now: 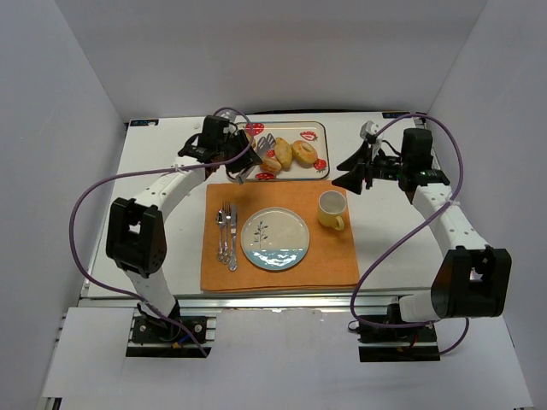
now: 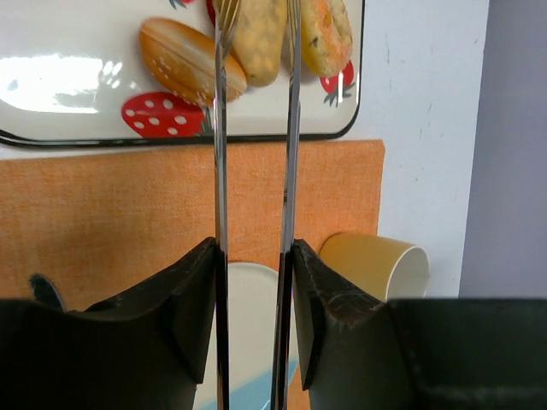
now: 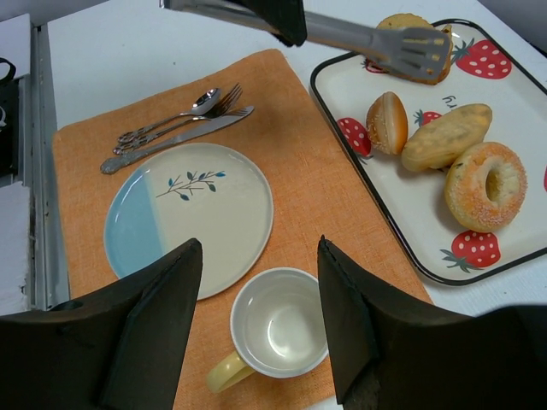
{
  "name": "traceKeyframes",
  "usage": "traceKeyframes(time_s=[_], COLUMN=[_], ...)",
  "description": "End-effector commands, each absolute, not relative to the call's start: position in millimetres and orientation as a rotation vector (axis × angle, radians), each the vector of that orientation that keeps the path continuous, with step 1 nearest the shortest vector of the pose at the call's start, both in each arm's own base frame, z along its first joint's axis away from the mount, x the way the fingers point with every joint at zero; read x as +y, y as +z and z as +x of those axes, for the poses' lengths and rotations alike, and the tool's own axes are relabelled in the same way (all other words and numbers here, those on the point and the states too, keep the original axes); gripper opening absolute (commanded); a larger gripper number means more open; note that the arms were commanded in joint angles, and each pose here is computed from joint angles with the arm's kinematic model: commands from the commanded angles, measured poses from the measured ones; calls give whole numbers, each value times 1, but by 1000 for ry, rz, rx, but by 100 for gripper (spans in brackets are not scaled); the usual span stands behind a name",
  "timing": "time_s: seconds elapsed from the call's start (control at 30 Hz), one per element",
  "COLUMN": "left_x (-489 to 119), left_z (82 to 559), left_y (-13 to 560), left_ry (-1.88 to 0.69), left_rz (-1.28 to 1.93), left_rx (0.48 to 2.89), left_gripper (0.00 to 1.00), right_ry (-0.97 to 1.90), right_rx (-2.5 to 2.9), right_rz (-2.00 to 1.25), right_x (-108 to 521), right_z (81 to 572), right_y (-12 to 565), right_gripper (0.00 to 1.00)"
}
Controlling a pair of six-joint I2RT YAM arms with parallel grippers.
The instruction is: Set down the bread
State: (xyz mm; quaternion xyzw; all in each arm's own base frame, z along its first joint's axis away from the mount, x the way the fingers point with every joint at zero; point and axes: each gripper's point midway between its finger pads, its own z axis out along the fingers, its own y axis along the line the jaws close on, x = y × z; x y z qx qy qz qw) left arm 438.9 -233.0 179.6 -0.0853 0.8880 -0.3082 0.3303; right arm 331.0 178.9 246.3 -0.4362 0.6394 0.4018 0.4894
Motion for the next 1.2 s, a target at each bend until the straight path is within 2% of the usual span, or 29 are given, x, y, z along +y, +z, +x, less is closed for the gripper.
traceKeyframes(time_s=[0.0,0.3,0.63,1.17], left_x=[-251,-294,-316,-335], left_z=[428,404,421,439], left_y=[202,189,176,169], left_ry=[-833,-933,-977,-1068], left_rz=[-183,-206,-281,-345], left_rx=[2316,2337,2340,2332], left_gripper=[48,49,54,55], right_ry=[960,967,974,975], right_rx=[1497,1502,1499,1507], right_rz=[-1070,-1063,-1065,-1062], right_x=[175,173,173,169], right_z=[326,327,326,324], right_y=[259,257,257,253], right_gripper=[62,62,62,62])
